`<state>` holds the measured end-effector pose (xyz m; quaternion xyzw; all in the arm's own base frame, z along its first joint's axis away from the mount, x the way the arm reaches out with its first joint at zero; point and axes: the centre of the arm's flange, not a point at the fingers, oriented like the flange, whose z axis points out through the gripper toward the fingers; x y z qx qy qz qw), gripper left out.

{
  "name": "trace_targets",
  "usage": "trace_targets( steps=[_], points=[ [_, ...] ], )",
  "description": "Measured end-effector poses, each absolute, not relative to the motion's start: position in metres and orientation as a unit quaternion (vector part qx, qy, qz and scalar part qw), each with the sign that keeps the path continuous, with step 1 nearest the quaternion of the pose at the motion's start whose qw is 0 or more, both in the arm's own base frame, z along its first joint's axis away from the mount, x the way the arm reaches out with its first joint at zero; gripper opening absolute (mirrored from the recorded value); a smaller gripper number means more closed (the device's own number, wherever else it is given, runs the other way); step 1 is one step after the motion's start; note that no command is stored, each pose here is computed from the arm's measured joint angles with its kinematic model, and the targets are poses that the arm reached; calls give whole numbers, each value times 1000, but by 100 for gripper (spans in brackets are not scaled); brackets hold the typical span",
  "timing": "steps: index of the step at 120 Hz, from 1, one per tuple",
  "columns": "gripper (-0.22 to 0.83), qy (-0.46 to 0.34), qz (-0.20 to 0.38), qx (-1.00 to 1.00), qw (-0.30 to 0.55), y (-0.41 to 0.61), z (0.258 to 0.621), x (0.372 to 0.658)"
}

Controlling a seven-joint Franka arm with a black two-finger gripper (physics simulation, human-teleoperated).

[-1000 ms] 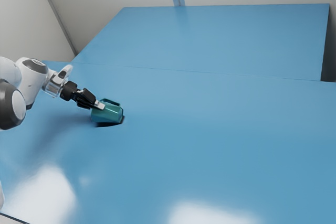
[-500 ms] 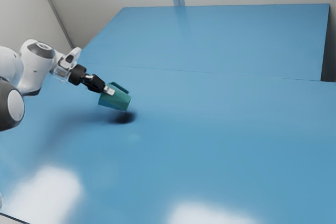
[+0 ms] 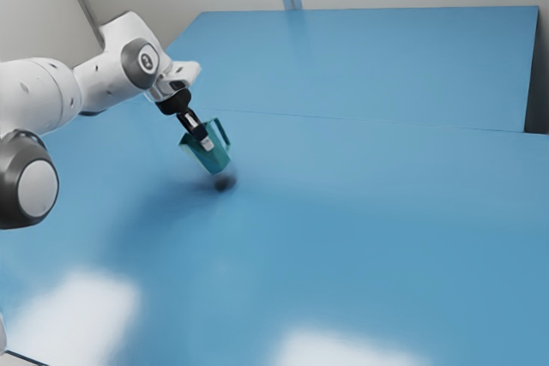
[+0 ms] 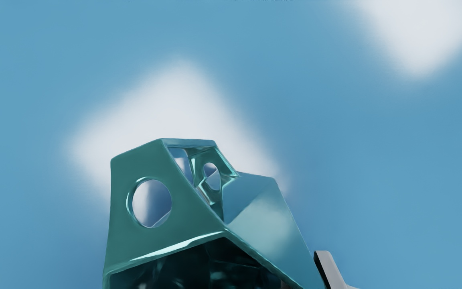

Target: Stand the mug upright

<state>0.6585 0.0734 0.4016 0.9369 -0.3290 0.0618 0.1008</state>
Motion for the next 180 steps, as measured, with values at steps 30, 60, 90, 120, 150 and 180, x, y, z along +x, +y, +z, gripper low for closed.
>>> trace_targets(
  steps=[30, 60, 90, 120, 150, 180],
  points=[
    [-17, -380, 74, 922, 14, 42, 390, 678],
    [-17, -417, 72, 906, -32, 25, 374, 689],
    [-17, -438, 61, 895, -49, 15, 353, 696],
    [2, -444, 59, 893, -54, 16, 350, 697],
    [43, -453, 68, 887, -66, 16, 371, 697],
    [56, -415, 111, 901, -62, 30, 459, 677]
  ],
)
